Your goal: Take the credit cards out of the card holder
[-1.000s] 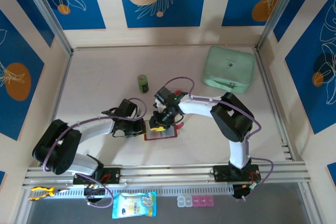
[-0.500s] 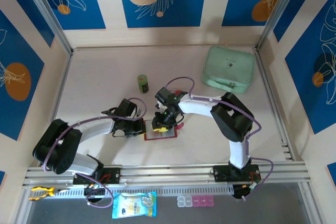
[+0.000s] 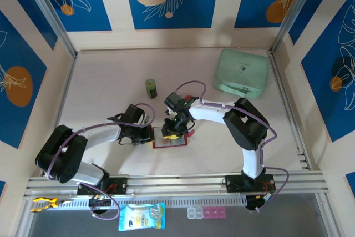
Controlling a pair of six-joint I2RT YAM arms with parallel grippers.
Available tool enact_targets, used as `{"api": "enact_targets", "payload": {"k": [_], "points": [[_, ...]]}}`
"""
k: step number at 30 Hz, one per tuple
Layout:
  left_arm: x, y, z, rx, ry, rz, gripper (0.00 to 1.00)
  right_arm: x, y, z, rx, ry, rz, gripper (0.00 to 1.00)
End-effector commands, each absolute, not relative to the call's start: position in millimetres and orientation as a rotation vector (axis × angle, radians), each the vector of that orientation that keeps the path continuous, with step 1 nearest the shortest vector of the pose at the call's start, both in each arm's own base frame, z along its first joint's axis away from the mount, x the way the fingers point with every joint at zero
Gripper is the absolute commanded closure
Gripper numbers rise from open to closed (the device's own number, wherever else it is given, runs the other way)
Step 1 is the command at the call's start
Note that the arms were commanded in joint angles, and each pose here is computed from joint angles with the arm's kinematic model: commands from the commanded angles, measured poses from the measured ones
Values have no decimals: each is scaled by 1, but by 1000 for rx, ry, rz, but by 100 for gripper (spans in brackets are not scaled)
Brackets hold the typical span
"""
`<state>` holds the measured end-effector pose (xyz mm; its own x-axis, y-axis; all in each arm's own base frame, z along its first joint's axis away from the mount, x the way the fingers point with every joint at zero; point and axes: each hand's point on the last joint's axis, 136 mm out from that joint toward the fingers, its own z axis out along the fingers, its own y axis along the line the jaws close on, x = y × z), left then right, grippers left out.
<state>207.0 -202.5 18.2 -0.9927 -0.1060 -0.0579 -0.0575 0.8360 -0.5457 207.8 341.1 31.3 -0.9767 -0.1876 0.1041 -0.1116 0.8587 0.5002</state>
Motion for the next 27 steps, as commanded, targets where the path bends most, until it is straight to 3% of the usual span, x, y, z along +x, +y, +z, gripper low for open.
{"api": "enact_targets", "payload": {"k": [1,11,27], "points": [[201,-193,7,-143,2973,-818,100,210,338,43,248,-2899,-758,69],[201,-193,9,-141,2969,-820,100,210,363,61,272,-2837,-986,73],[199,-190,9,-146,2972,-813,100,209,346,27,193,-2832,-840,72]]}}
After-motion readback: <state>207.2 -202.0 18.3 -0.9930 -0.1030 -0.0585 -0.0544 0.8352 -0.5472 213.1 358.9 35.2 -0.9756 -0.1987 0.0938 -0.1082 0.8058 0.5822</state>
